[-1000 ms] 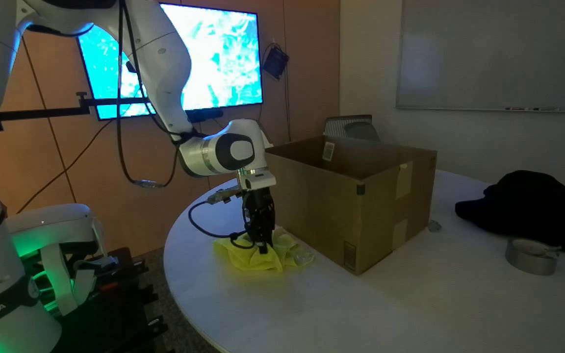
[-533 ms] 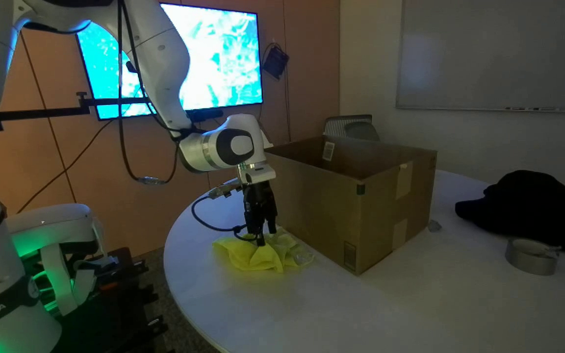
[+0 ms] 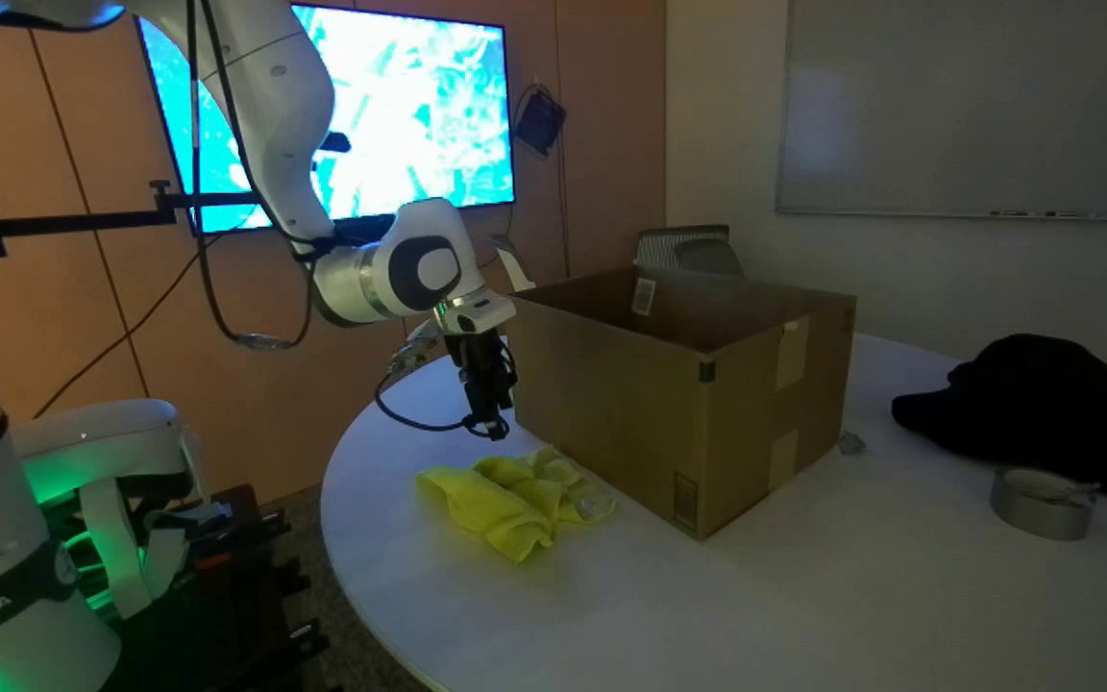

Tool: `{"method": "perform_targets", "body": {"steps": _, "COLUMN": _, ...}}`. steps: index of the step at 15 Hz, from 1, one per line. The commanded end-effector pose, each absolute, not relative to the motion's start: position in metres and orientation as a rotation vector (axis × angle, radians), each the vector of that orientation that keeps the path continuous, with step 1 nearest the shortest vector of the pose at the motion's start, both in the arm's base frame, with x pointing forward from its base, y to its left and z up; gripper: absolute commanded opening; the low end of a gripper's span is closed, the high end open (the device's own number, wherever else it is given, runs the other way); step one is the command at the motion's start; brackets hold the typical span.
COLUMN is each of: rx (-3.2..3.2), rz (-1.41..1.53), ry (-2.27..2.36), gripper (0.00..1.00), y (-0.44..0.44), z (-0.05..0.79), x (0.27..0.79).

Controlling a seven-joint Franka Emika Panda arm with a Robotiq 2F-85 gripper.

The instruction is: Put the marker on the yellow crop, wrap the marker up with the yellow cloth and put them in the box

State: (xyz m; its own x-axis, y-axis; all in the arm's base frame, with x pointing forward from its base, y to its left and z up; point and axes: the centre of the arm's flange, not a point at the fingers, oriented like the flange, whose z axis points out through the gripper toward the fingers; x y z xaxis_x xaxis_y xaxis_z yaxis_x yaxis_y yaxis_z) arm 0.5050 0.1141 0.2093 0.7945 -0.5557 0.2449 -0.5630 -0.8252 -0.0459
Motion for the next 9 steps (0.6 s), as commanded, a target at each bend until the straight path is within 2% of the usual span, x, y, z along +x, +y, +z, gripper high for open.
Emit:
{"method": "perform_targets", "body": {"steps": 1, "rx": 3.055, "rz": 0.358, "ry": -0.708, "gripper": 1.00, "y": 0.109, "z": 0.214, "x": 0.482}}
{"method": "perform_targets", "body": {"steps": 9, "rx": 3.068, "rz": 0.233, "ry": -0.519, "gripper": 1.00, "y": 0.096, "z": 0.177, "x": 0.475}}
